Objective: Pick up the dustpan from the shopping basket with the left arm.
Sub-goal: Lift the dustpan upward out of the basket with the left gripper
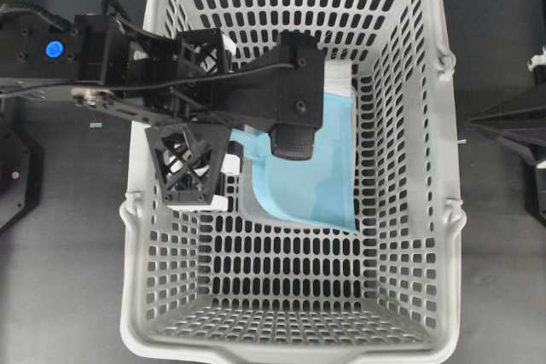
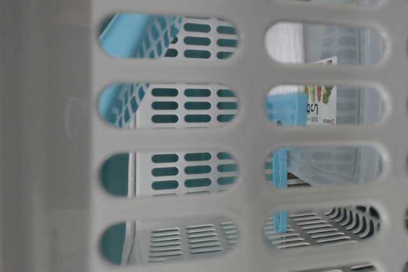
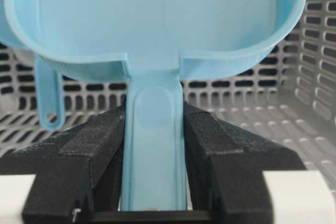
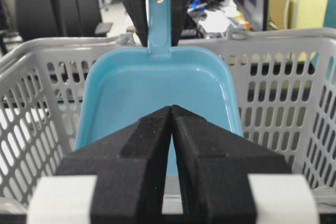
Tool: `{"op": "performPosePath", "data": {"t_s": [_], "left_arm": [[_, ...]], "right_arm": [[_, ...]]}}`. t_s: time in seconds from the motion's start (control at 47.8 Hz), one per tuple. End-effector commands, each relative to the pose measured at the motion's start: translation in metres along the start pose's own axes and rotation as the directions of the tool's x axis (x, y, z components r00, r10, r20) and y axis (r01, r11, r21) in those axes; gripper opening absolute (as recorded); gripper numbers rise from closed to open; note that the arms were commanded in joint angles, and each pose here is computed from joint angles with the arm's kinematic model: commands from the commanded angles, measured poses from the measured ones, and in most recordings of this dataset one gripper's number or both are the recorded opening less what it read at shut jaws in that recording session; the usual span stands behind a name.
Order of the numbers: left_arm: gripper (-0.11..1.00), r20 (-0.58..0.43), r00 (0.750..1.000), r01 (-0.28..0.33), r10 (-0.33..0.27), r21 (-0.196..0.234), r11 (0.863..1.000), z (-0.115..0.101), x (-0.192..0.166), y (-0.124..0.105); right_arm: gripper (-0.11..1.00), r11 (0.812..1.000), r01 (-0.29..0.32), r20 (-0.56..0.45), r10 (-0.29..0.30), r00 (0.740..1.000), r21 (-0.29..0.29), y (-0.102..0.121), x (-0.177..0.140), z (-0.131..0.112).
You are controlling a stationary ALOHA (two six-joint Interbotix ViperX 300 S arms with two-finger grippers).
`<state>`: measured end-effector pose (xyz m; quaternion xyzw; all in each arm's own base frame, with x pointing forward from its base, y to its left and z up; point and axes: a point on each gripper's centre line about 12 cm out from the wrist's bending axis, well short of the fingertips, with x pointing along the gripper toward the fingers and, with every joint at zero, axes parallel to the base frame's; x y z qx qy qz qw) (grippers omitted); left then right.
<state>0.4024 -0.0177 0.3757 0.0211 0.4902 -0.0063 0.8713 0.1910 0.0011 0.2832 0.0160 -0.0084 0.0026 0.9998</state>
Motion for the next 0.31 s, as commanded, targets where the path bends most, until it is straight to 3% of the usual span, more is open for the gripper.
{"op": "performPosePath", "data": {"t_s": [0.0,0.293], "left_arm": [[0.29,0.028,1.0,0.001,-0.001,0.007,1.0,0.0029,-0.0089,-0.0024],[0.29,0.019,1.0,0.004,-0.005,0.012,1.0,0.0026,-0.005,-0.0051]], "right_arm": [[0.0,1.0,0.002,0.006,-0.002,1.0,0.004,-0.0003,0.0014,0.0025],[0.0,1.0,0.004,0.006,-0.004,1.0,0.004,-0.0006,0.0014,0.0025]]}}
